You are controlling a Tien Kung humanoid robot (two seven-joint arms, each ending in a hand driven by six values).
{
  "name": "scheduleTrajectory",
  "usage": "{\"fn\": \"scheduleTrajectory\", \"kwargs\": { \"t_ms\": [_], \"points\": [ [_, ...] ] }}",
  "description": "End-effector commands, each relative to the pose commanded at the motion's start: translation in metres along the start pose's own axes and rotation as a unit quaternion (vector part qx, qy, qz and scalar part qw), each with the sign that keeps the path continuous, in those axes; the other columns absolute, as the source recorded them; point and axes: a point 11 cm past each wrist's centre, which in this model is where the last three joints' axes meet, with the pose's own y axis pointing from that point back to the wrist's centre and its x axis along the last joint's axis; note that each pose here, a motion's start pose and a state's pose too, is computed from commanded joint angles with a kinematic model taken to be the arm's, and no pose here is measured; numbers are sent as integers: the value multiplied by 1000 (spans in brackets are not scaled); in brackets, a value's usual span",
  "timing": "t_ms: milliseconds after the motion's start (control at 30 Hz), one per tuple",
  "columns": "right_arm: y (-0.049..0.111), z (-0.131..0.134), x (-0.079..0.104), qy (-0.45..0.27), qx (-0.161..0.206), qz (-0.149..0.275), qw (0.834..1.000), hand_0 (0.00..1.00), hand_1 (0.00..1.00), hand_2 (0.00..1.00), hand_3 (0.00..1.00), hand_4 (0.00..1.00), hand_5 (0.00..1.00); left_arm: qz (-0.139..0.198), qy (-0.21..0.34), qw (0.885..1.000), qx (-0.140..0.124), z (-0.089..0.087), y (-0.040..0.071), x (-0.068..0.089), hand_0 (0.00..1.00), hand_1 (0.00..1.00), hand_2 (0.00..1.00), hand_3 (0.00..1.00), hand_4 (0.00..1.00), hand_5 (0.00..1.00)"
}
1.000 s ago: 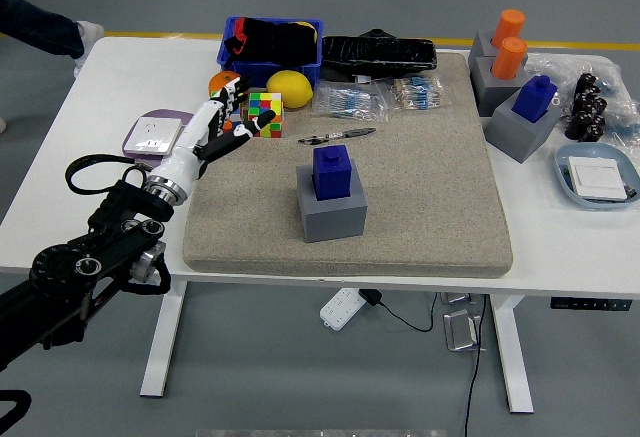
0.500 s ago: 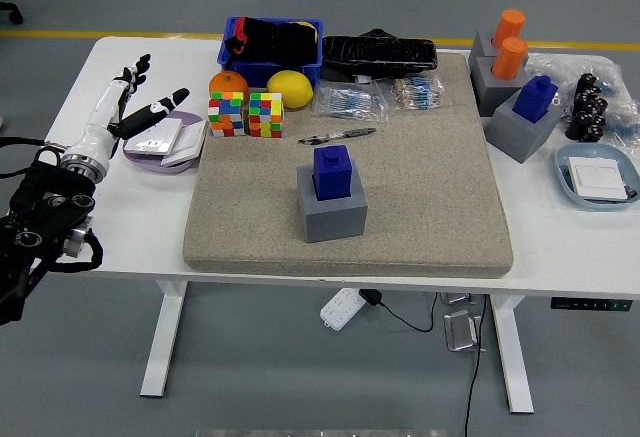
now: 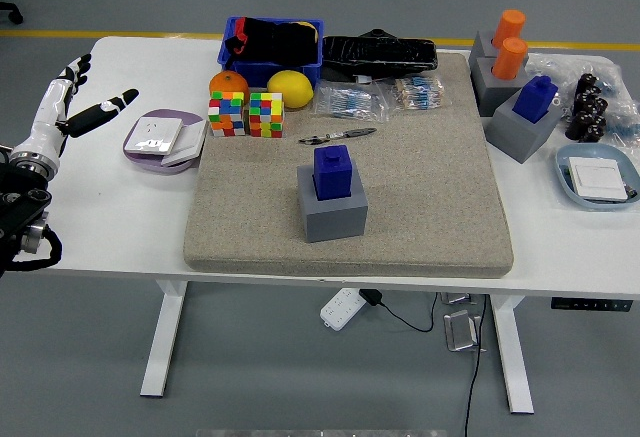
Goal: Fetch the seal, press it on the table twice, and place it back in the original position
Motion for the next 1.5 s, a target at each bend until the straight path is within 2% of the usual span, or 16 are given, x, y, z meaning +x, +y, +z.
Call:
{"fn": "scheduleTrajectory", "kwargs": {
  "t_ms": [633,967,1300,1500],
  "points": [
    [1,-10,6,5,4,4,1000,802,711,705,666,775,561,31,0,999,9,-7,1,29,998,998,998,998,952,455],
    [0,-12,3,10,5,1,1000,802,711,706,666,775,560,35,2,999,11,-11,4,31,998,998,998,998,926,436],
    [1,-17,7,16,7,3,1000,802,711,707,666,775,561,47,2,999,13,-14,6,42,998,998,998,998,923,432],
    [1,-15,7,18,6,2,1000,802,711,707,666,775,561,42,-1,999,11,-13,6,38,998,998,998,998,914,421]
  ]
}}
